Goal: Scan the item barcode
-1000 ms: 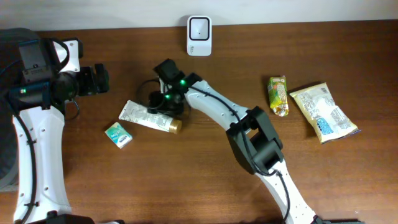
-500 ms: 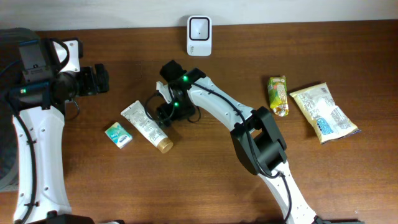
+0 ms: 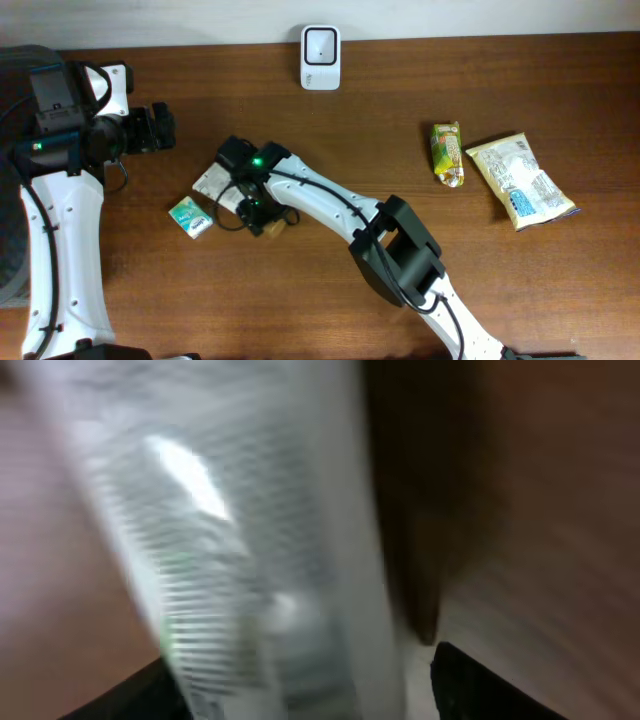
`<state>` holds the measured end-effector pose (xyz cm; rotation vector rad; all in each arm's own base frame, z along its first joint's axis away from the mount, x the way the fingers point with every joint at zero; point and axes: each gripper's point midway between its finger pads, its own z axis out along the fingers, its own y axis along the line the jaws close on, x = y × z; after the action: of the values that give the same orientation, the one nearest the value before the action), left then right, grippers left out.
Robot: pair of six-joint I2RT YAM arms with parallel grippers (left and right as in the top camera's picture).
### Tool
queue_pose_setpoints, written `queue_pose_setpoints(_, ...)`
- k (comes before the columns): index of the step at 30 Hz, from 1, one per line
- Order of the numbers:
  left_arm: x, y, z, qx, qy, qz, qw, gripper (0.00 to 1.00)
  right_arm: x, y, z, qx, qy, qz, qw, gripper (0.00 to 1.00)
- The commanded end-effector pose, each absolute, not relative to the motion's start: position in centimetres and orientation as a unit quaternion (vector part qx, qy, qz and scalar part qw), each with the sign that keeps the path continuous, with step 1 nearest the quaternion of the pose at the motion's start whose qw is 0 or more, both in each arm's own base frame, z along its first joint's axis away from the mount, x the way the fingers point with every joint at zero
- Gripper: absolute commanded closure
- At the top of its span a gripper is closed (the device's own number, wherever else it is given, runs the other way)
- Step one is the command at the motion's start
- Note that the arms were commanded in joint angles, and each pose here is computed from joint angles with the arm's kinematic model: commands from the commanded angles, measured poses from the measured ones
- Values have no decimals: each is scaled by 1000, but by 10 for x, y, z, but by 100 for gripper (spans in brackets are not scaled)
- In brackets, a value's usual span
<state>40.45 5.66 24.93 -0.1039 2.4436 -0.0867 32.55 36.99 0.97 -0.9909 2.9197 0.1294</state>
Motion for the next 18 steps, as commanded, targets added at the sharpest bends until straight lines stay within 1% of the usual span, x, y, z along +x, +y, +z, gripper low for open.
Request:
queue_pose_setpoints(1,404,56,255,-30,937,-33,348,1,384,305,27,-259,960,-59,85,28)
queue_pose_setpoints(3,404,56,255,-30,937,-33,347,1,411,280,29,-224,967,-65,100,27)
queue_pose_setpoints(4,404,56,255,-30,937,-34,346,1,427,270,29,-201,973,-43,105,27)
queue_pose_setpoints(5,404,56,255,-30,937,-34,346,1,438,268,30,-181,978,8,103,27)
queue_pose_setpoints(7,404,56,255,-30,937,-34,347,1,445,281,37,-164,976,113,90,28)
queue_pose_setpoints(8,404,56,255,-30,937,-34,347,1,449,285,45,-159,972,149,88,31)
queue_pose_setpoints(10,404,56,255,-30,937,-34,346,1,457,294,74,-146,965,189,105,33)
queue_pose_setpoints(11,404,56,255,-30,937,-34,346,1,461,297,95,-125,966,192,120,37)
queue_pose_setpoints(12,404,56,255,-30,937,-34,346,1,463,297,116,-79,970,188,132,37)
queue_pose_setpoints(13,404,56,255,-30,937,-34,346,1,463,301,130,-57,969,196,139,37)
queue_pose_setpoints(14,404,56,255,-30,937,-34,346,1,461,310,142,-28,967,209,143,39)
queue_pose_setpoints(15,404,56,255,-30,937,-34,346,1,460,323,145,18,964,225,140,52)
queue_pose_setpoints(16,404,56,255,-30,937,-34,346,1,458,330,138,44,964,225,135,57)
queue_pose_setpoints(17,404,56,255,-30,937,-34,346,1,457,338,132,66,963,224,134,61)
queue_pose_setpoints(18,404,56,255,-30,937,-34,346,1,455,348,122,90,962,222,131,62)
